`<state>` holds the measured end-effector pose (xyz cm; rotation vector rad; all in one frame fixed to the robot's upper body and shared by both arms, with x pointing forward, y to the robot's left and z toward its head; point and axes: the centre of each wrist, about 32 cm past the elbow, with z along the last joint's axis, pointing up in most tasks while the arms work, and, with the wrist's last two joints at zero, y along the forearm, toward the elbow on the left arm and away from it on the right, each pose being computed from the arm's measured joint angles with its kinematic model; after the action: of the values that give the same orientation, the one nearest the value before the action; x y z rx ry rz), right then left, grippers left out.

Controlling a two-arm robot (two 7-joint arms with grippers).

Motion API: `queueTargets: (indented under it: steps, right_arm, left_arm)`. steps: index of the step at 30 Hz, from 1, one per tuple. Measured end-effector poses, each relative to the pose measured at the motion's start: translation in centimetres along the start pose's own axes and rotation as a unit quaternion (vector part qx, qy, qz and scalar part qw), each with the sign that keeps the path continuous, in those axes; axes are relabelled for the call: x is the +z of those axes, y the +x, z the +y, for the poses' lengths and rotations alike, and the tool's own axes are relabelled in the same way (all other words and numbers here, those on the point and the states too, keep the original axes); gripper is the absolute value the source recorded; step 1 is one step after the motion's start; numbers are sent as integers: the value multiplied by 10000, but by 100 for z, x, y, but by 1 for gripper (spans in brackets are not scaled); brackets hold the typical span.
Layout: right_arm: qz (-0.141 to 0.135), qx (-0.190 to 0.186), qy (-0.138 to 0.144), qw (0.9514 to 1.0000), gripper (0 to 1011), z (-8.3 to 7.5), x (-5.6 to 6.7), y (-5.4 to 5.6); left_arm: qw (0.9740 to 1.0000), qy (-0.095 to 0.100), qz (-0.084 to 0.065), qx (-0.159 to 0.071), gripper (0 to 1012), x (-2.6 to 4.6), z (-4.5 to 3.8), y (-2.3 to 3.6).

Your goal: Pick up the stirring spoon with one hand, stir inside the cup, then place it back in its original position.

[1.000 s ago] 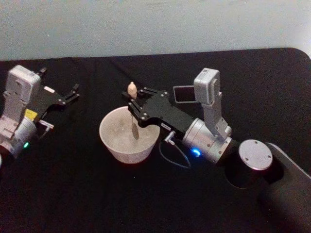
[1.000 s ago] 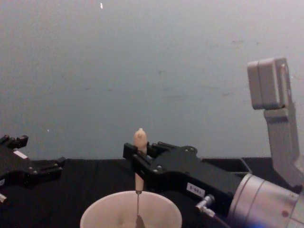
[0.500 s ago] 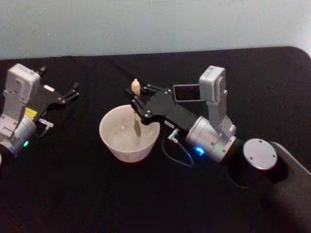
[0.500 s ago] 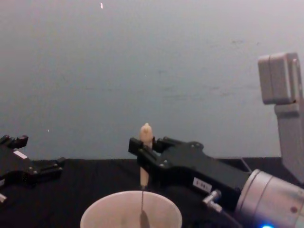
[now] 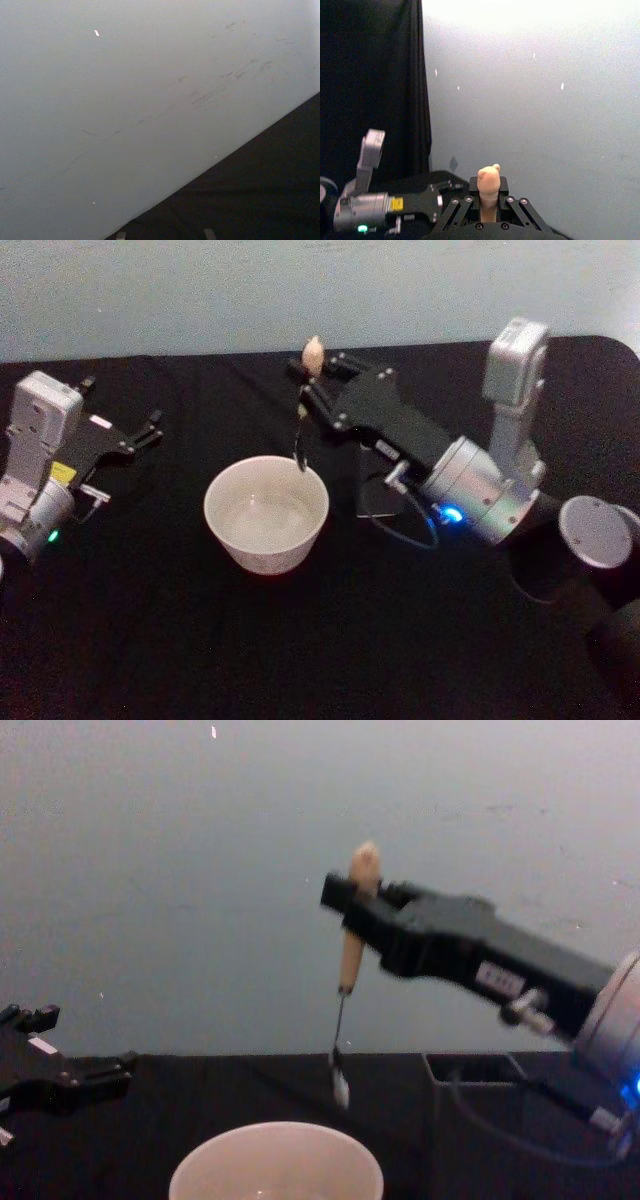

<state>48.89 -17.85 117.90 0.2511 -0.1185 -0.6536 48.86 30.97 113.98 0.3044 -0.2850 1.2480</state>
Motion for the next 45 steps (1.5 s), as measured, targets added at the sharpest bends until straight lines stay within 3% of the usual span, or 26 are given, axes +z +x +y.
queueTargets:
  steps: [8, 22, 30, 45]
  right_arm:
    - [-80, -261, 251, 9993, 214, -105, 258, 42]
    - [-386, -788, 151, 9960, 214, -405, 441, 120]
    - [-471, -996, -92, 9939, 214, -505, 415, 121]
    - [-344, -1250, -338, 9910, 214, -462, 292, 71]
  left_arm:
    - [10000, 0, -1, 0, 1001, 0, 0, 0]
    - [10000, 0, 0, 0, 1001, 0, 0, 0]
    - [10000, 0, 0, 0, 1001, 0, 0, 0]
    - [10000, 0, -1, 0, 1001, 0, 0, 0]
